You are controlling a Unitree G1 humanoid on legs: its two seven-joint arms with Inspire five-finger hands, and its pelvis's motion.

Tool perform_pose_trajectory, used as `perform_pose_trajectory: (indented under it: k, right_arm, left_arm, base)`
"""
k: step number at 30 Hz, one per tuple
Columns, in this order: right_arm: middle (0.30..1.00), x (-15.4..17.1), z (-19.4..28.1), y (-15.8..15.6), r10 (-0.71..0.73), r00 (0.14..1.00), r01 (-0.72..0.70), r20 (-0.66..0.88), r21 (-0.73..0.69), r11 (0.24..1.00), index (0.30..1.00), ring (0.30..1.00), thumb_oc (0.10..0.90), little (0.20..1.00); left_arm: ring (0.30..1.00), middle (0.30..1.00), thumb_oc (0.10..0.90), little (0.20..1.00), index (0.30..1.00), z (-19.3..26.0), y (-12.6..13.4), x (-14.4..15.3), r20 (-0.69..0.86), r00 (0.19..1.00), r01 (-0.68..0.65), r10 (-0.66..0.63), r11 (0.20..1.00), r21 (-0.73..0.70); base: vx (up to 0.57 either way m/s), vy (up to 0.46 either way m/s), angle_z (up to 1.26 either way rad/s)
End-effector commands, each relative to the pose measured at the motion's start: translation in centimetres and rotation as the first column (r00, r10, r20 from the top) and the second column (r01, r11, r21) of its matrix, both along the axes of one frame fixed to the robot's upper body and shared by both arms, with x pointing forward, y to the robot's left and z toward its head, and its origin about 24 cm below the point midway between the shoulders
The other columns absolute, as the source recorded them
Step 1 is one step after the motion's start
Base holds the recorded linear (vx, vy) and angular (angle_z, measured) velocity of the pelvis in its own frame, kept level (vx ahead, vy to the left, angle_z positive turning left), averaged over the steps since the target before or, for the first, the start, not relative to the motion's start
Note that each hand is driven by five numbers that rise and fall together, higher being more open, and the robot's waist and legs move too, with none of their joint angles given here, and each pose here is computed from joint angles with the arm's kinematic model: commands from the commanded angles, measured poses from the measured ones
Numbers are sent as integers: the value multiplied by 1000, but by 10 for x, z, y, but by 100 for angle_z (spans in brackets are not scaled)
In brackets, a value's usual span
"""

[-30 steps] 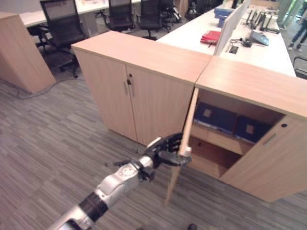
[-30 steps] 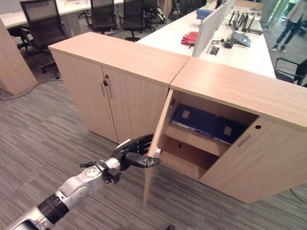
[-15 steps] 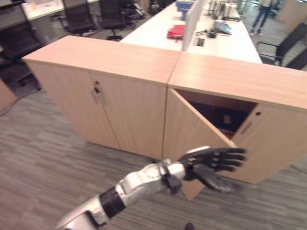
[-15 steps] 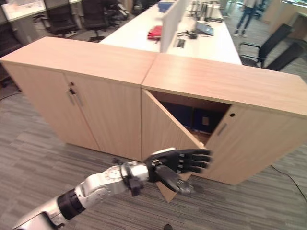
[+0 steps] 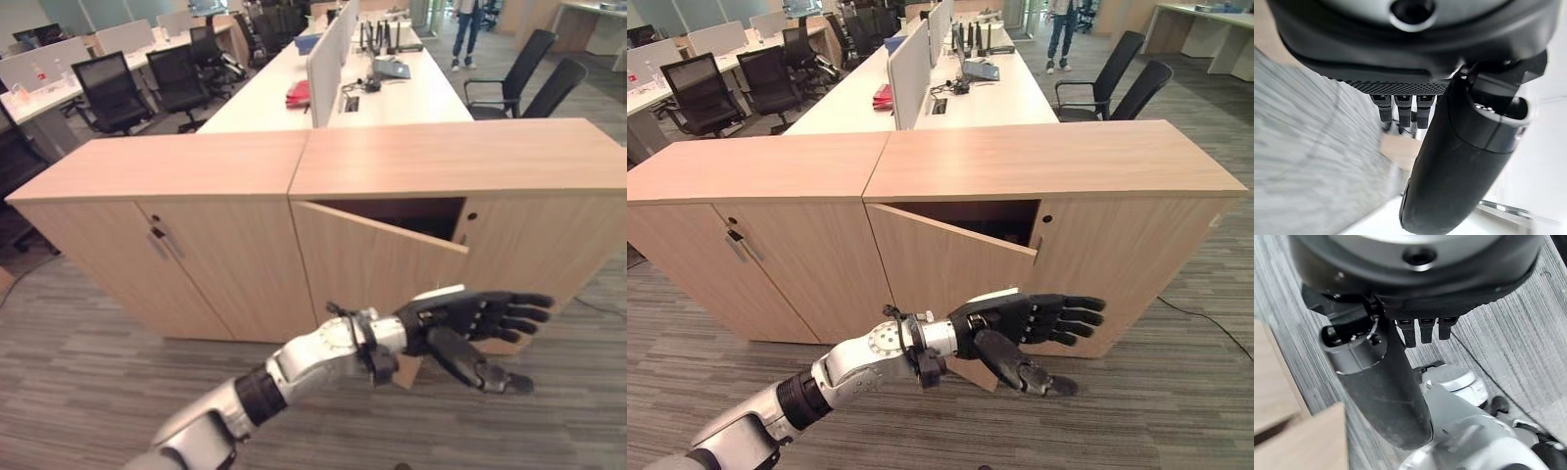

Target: Put the empty folder in the office cabinet

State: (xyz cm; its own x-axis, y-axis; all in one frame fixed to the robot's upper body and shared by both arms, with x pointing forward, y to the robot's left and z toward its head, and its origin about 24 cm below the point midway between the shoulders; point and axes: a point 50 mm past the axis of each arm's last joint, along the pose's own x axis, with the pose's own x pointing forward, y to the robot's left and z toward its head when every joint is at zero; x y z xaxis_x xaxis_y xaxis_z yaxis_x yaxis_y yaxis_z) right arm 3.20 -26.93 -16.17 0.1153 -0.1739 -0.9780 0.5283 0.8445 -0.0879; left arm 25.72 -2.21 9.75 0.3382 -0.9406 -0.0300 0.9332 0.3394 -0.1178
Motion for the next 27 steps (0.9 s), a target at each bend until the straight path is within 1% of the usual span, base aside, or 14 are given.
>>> perform_pose_trajectory:
  k: [1, 6, 9, 12, 15, 16, 18, 20, 22, 23, 24, 25, 26, 27]
  right_arm:
    - [900, -8, 10, -28, -47, 999, 46, -13, -66, 997, 900, 900, 800, 900]
    - [900, -48, 14, -36, -59, 991, 50, -121, -76, 996, 900, 900, 800, 900]
    - [900, -53, 16, -40, -64, 989, 54, -130, -84, 995, 900, 900, 800, 900]
    - [900, -50, 16, -40, -58, 991, 48, -123, -87, 995, 900, 900, 800, 900]
    - [900, -37, 14, -36, -59, 995, 52, -84, -82, 995, 900, 900, 800, 900]
    - [900, -37, 13, -35, -58, 995, 51, -85, -81, 995, 900, 900, 800, 900]
    - [900, -21, 11, -30, -62, 998, 60, -30, -70, 996, 900, 900, 800, 900]
    - [900, -17, 11, -30, -68, 998, 67, -16, -67, 995, 900, 900, 800, 900]
    - [900, 0, 16, -41, -46, 999, 48, 24, -96, 994, 900, 900, 800, 900]
    - [900, 1, 17, -42, -44, 999, 46, 24, -97, 994, 900, 900, 800, 900]
    - [900, 7, 19, -46, -45, 998, 50, 45, -107, 993, 900, 900, 800, 900]
    - [900, 11, 22, -51, -55, 996, 62, 64, -113, 992, 900, 900, 800, 900]
    - [900, 11, 22, -51, -54, 996, 62, 65, -113, 992, 900, 900, 800, 900]
    - [900, 11, 23, -53, -57, 996, 65, 73, -118, 991, 900, 900, 800, 900]
  left_arm:
    - [900, 900, 800, 900, 900, 80, 11, 27, 298, 951, -10, 81, 972, -233]
    - [900, 900, 800, 900, 900, 65, 43, 8, 256, 967, 54, 15, 965, -258]
    - [900, 900, 800, 900, 900, 48, 50, 0, 188, 982, 52, -1, 961, -271]
    - [900, 900, 800, 900, 900, 17, 62, -9, 25, 999, -20, 29, 955, -296]
    - [900, 900, 800, 900, 900, -37, 90, -20, -219, 962, -221, 165, 939, -263]
    - [900, 900, 800, 900, 900, -37, 91, -20, -220, 961, -222, 166, 939, -262]
    - [900, 900, 800, 900, 900, -83, 124, -36, -380, 865, -403, 328, 905, -138]
    - [900, 900, 800, 900, 900, -99, 137, -42, -425, 819, -457, 385, 886, -80]
    - [900, 900, 800, 900, 900, -155, 181, -71, -533, 605, -612, 592, 774, 165]
    - [900, 900, 800, 900, 900, -155, 180, -70, -532, 605, -612, 592, 773, 164]
    - [900, 900, 800, 900, 900, -175, 195, -83, -541, 523, -637, 659, 724, 265]
    - [900, 900, 800, 900, 900, -201, 215, -102, -529, 385, -665, 756, 625, 409]
    - [900, 900, 800, 900, 900, -202, 215, -101, -528, 386, -666, 756, 625, 407]
    - [900, 900, 800, 900, 900, -213, 225, -111, -514, 305, -681, 802, 561, 471]
  base:
    - [20, -35, -48]
    - [40, -57, -42]
    - [36, -72, -19]
    - [45, -102, -11]
    - [58, -135, 3]
    - [59, -150, -29]
    - [43, -240, -36]
    - [17, -162, -10]
    - [-18, -50, -22]
    - [0, 0, 0]
    - [-26, 63, 10]
    - [-24, 63, 16]
    - [-33, 69, 19]
    - [-37, 56, 14]
